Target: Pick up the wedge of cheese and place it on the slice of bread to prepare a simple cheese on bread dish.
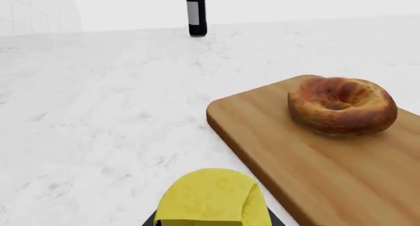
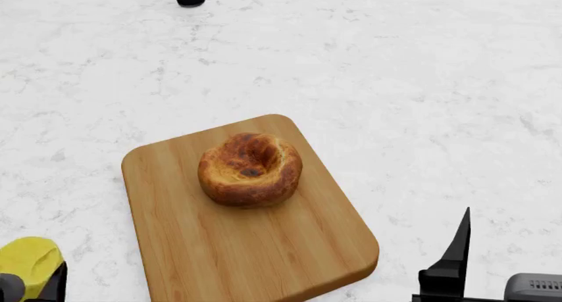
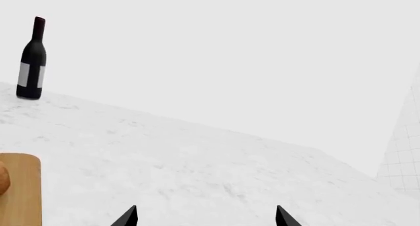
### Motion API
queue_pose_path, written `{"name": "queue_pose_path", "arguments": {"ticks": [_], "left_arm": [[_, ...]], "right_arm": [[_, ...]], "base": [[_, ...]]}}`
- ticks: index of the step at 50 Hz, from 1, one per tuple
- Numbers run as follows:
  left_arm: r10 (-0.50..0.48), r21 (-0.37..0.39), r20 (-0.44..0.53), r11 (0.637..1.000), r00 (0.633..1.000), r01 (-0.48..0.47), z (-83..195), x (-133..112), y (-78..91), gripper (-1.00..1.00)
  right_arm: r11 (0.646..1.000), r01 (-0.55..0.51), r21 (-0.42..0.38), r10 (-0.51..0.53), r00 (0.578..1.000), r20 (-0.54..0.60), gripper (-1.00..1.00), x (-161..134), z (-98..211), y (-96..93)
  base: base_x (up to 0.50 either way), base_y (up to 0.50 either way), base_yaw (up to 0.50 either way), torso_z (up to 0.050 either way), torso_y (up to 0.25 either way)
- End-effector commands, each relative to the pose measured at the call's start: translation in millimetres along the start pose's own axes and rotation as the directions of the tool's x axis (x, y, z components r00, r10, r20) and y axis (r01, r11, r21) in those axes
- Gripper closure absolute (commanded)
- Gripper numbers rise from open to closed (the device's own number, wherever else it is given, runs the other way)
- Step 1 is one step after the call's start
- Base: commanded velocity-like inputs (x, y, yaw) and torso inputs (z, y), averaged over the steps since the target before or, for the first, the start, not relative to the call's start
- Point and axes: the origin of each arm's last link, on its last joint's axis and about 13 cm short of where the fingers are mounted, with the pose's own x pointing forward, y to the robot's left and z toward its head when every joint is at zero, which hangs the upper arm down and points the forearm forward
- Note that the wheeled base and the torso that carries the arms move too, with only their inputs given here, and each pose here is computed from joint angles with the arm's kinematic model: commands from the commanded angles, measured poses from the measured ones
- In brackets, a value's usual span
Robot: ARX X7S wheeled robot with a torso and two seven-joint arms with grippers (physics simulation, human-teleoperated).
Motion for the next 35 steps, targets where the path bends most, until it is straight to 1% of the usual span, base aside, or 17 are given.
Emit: {"name": "queue_pose_path", "arguments": {"ticks": [1, 9, 10, 11, 12, 14, 25, 26, 35], "left_arm": [[-0.022, -0.022, 0.039, 0.999, 0.999, 0.023, 25.3, 12.2, -1.2, 1.00], [-0.036, -0.010, 0.061, 0.999, 0.997, 0.037, 40.8, 24.7, -3.0, 1.00], [-0.056, -0.009, 0.049, 0.998, 0.997, 0.056, 42.1, 25.5, -3.3, 1.00], [-0.061, 0.014, 0.061, 0.998, 0.996, 0.060, 42.7, 25.9, -3.8, 1.00], [-0.039, 0.001, 0.066, 0.999, 0.997, 0.039, 46.0, 28.1, -3.9, 1.00], [-0.056, 0.004, 0.068, 0.998, 0.996, 0.056, 49.6, 30.8, -4.7, 1.00], [-0.059, 0.002, 0.077, 0.998, 0.995, 0.059, 66.6, 52.3, -4.6, 1.00], [-0.067, 0.020, 0.083, 0.998, 0.994, 0.065, 67.5, 54.5, -5.3, 1.00], [-0.090, 0.004, 0.099, 0.996, 0.991, 0.090, 82.5, 67.2, -10.5, 1.00]], "right_arm": [[1.000, -0.002, 0.000, 0.002, 1.000, 0.003, -1.00, 0.3, 2.8, -0.5], [1.000, 0.000, 0.000, 0.000, 1.000, 0.003, -1.00, 0.2, 1.1, -0.4], [1.000, 0.001, 0.000, -0.001, 1.000, 0.003, -1.00, 0.3, 1.2, -0.6], [1.000, 0.001, 0.000, -0.001, 1.000, 0.003, -1.00, 0.3, 1.4, -0.6], [1.000, 0.000, -0.001, 0.000, 1.000, 0.002, -1.00, 0.2, 1.3, -0.5], [1.000, 0.001, -0.001, -0.001, 1.000, 0.002, -1.00, 0.0, 1.6, -0.6], [1.000, 0.001, -0.004, -0.001, 1.000, 0.001, -1.00, -0.1, 4.3, -0.8], [1.000, 0.001, -0.003, -0.001, 1.000, 0.001, -1.00, 0.0, 4.5, -1.0], [1.000, 0.001, -0.002, -0.001, 1.000, 0.001, -1.00, 0.3, 4.9, -1.5]], "base": [[0.00, 0.00, 0.00, 0.000, 0.000], [0.00, 0.00, 0.00, 0.000, 0.000], [0.00, 0.00, 0.00, 0.000, 0.000], [0.00, 0.00, 0.00, 0.000, 0.000], [0.00, 0.00, 0.00, 0.000, 0.000], [0.00, 0.00, 0.00, 0.000, 0.000], [0.00, 0.00, 0.00, 0.000, 0.000], [0.00, 0.00, 0.00, 0.000, 0.000], [0.00, 0.00, 0.00, 0.000, 0.000]]}}
